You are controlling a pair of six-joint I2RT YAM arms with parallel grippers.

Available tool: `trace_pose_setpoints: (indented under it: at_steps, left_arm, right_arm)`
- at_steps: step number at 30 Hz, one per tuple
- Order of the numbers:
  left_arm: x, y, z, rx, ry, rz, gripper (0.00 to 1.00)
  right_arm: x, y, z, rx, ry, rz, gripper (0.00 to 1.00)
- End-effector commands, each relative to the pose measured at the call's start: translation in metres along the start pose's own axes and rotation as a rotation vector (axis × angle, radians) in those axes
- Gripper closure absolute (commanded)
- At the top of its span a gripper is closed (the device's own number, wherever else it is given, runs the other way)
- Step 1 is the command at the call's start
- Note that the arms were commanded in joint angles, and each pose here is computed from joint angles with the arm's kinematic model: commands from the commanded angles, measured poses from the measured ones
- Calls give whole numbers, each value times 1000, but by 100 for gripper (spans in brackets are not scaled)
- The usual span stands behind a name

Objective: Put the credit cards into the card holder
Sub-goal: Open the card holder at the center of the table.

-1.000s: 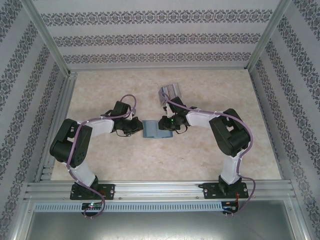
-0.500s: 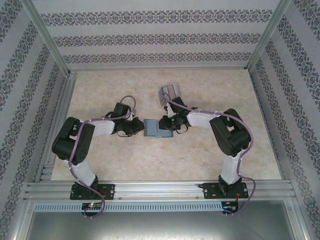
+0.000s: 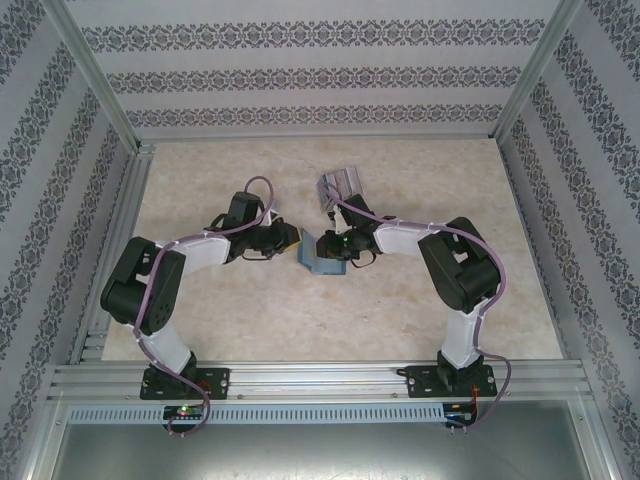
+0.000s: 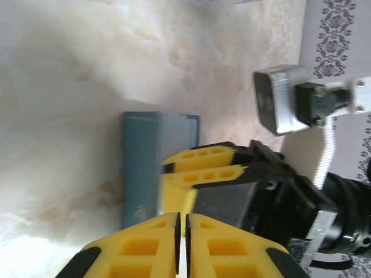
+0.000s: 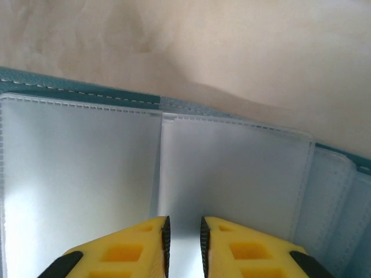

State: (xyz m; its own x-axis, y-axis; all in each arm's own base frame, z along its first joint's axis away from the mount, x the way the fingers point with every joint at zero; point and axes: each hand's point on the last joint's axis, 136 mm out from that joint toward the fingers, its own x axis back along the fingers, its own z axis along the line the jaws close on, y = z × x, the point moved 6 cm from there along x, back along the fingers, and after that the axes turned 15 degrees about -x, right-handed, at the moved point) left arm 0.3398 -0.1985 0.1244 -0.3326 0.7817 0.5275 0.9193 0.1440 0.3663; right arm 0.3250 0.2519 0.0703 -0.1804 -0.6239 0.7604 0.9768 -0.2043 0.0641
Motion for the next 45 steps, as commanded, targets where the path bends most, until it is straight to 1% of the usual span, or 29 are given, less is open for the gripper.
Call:
trace_pose_setpoints:
  at_steps: [1,4,7,12,15,19,23,25,31,36,41,45]
  left_arm:
    - [-14,3,-11,-23,-50,15,86]
    - [-16,0,-8,-23,-29,27,82]
    - [-16,-3,-4,-21,-7,36,82]
    - [-14,0,-12,-12,-39,38,81]
    - [0,2,-15,-45,33,50,75]
    - [27,5,-12,-100,207,65,71]
    - [38,2,-4,-129,311,101,68]
    - [34,0,-1,-118,300,108,68]
    - [13,0,1,-57,198,114,66]
    - [2,4,-4,-54,128,121,66]
    - [-5,2,0,-52,129,143,66]
    - [-10,0,4,-40,125,151,70]
  right_arm:
    - [-16,-16,-38,-91,-82,69,75]
    - [-16,-17,-42,-104,-79,67,75]
    - [-16,-17,-46,-111,-79,69,75]
    - [-18,-18,-50,-125,-72,78,74]
    - [-16,-18,-51,-126,-75,74,75]
    - [-15,-18,-53,-126,-78,73,75]
    - [-16,-18,-53,-126,-76,74,75]
    - [-16,-18,-53,-126,-75,76,75]
    - [-15,-17,-53,-123,-73,78,75]
    - [-15,-18,-54,-124,-75,78,75]
    - [-15,-19,-55,-129,-76,77,75]
    - [-16,-20,-56,-129,-79,81,75]
